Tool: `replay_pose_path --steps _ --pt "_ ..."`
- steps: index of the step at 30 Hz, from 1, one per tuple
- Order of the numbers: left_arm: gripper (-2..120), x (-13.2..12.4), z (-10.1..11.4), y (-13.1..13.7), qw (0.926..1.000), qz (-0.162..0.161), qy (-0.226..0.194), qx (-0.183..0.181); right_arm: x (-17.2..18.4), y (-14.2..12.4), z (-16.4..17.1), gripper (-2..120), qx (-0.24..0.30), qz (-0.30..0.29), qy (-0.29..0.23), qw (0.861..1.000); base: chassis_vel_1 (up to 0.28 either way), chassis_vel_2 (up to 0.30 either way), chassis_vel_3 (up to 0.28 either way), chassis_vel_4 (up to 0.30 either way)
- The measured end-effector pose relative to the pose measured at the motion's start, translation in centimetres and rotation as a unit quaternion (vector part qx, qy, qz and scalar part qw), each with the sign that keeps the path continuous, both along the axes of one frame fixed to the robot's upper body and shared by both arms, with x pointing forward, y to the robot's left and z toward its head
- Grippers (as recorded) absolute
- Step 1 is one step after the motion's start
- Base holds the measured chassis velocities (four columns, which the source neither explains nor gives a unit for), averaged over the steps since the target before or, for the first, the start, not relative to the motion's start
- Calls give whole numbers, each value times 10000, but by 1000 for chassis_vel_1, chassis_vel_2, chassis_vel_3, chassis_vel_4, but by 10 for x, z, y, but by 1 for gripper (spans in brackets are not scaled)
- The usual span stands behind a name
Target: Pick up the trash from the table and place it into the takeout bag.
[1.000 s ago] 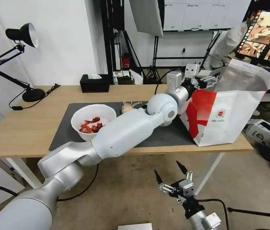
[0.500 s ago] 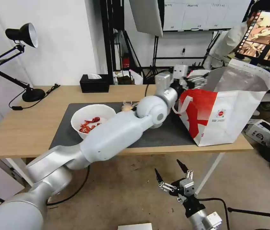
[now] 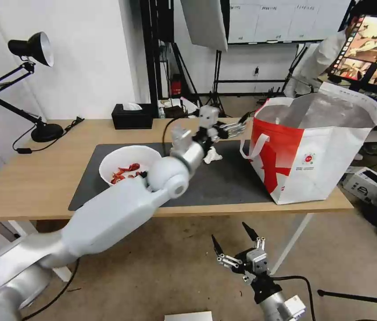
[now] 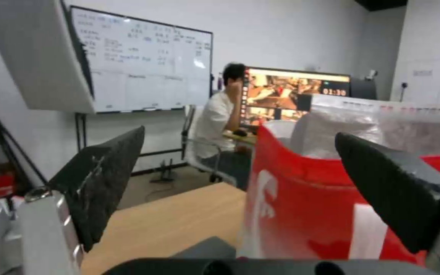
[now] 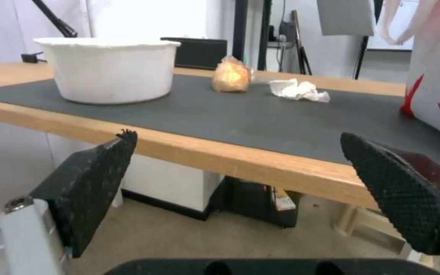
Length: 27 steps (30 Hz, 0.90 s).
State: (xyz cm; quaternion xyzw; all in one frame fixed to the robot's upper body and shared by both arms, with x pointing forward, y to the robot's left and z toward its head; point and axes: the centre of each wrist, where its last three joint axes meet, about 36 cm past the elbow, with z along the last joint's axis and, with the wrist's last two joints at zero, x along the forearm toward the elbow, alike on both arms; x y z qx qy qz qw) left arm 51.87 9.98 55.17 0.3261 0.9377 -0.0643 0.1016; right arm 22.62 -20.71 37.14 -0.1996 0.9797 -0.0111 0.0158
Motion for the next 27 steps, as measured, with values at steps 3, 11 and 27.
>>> replay_pose_path --steps 3,11,27 --pt "100 -7 -5 16 9999 121 59 -48 1 0 2 100 4 9 -37 10000 0 0 0 0" --pt "100 -56 -49 101 9964 811 264 -19 10 -12 16 100 108 -192 -278 9994 0 0 0 0" --pt "100 -202 -122 183 9867 1486 447 475 21 -45 29 100 706 -463 -432 9955 0 0 0 0"
